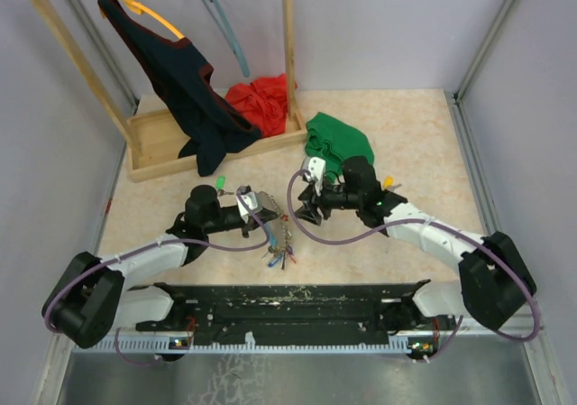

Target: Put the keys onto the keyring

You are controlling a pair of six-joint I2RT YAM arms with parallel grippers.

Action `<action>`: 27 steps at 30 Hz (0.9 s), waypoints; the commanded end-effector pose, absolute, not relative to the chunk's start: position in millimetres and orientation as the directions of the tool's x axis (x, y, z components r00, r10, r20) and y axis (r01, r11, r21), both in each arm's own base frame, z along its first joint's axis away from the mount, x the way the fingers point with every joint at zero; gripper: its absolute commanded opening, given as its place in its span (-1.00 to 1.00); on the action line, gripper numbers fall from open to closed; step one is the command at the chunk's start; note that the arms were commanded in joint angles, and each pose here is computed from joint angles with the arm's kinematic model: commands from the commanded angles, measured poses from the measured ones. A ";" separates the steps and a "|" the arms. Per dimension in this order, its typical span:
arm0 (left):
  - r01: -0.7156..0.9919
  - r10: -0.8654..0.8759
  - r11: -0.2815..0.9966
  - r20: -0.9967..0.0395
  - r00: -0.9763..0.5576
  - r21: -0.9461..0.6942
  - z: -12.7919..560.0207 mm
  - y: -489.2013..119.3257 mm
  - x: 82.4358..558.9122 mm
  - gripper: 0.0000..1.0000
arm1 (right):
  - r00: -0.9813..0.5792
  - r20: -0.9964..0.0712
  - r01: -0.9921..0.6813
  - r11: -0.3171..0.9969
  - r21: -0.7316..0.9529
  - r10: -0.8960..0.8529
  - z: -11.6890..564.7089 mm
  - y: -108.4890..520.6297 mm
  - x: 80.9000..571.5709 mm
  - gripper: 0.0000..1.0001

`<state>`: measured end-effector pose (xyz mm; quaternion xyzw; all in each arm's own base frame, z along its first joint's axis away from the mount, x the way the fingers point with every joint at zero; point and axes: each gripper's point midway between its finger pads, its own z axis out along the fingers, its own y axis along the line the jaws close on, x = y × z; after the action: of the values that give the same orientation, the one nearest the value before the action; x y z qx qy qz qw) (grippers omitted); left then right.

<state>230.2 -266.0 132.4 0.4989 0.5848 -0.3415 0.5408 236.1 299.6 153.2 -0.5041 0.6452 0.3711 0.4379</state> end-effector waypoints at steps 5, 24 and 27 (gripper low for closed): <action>0.920 0.204 0.313 -0.962 0.179 0.238 146.7 -261.8 239.8 -0.99 | -0.331 -0.884 -0.827 0.553 0.103 -0.330 183.0 261.1 259.1 0.21; 0.864 0.207 0.458 -0.971 0.122 0.207 143.9 -246.5 257.8 -0.99 | -0.674 -0.738 0.026 1.000 -0.007 0.012 110.5 63.7 379.7 0.05; 0.867 0.209 0.454 -0.971 0.117 0.203 142.6 -247.5 258.3 -0.99 | -0.699 -0.715 0.058 0.998 -0.022 0.025 96.4 50.7 395.7 0.02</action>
<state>251.4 -246.8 123.5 0.4566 0.6238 -0.2768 0.5707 356.5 64.0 78.9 -0.0192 0.9363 -0.0058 0.3507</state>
